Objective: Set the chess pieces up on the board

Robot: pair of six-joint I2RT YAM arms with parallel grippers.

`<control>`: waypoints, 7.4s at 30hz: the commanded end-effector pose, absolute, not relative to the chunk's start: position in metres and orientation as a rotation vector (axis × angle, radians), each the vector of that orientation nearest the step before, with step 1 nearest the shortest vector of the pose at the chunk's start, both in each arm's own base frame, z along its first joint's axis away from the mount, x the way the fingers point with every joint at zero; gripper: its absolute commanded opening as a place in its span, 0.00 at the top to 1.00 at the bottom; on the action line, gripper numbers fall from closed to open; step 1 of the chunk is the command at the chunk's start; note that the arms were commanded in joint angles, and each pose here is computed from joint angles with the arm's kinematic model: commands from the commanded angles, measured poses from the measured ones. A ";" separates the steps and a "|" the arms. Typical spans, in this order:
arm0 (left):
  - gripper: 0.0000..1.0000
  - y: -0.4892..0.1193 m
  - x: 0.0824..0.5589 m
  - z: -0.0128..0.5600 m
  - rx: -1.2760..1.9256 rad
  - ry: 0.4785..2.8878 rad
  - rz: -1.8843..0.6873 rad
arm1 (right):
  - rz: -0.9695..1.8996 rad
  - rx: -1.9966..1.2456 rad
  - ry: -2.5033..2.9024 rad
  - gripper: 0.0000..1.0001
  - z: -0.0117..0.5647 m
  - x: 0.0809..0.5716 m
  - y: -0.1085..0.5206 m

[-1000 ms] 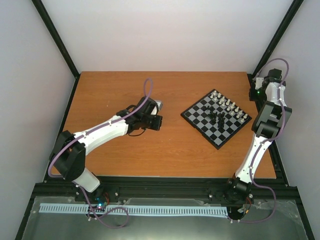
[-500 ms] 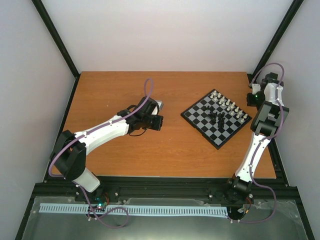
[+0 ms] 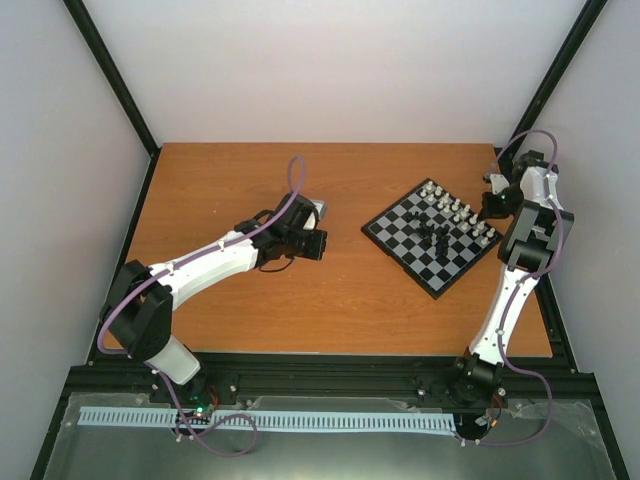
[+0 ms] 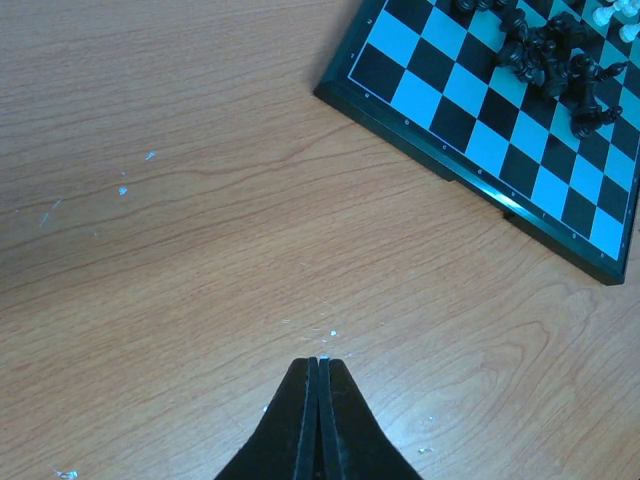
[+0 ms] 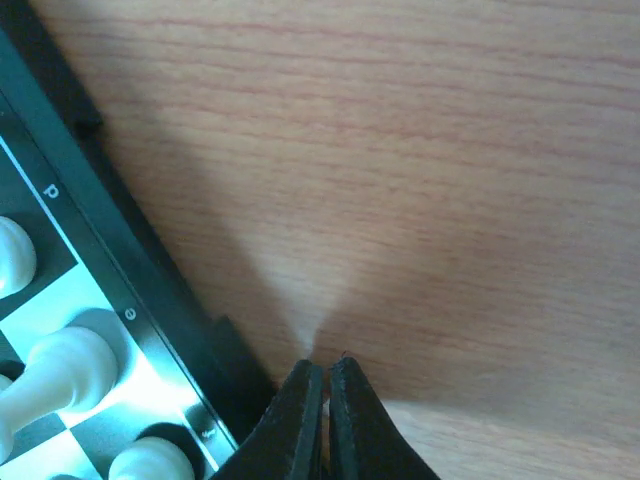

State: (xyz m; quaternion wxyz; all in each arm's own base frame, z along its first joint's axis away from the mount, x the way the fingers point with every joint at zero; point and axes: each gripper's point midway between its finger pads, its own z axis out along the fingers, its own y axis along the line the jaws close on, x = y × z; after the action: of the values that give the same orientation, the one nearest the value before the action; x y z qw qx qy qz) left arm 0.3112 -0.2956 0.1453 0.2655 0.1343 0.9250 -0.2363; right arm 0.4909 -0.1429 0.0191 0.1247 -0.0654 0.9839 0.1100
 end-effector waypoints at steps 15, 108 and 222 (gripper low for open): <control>0.99 -0.300 0.318 0.100 0.264 2.566 -0.604 | 0.697 -0.265 2.915 0.97 0.009 0.428 -0.068; 0.43 -0.251 0.360 0.105 0.073 2.535 -0.583 | 0.677 -0.468 2.788 0.57 0.061 0.384 0.010; 0.00 -0.163 0.338 0.249 0.128 2.219 -0.142 | 0.647 -0.708 1.842 0.00 0.285 0.320 0.080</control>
State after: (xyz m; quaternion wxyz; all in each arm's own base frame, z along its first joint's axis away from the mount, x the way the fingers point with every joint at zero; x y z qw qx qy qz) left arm 0.3348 -0.1759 0.2200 0.3762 0.0518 0.9224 -0.0701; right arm 0.3208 0.0627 0.2814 0.5056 -0.2540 0.7956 0.2165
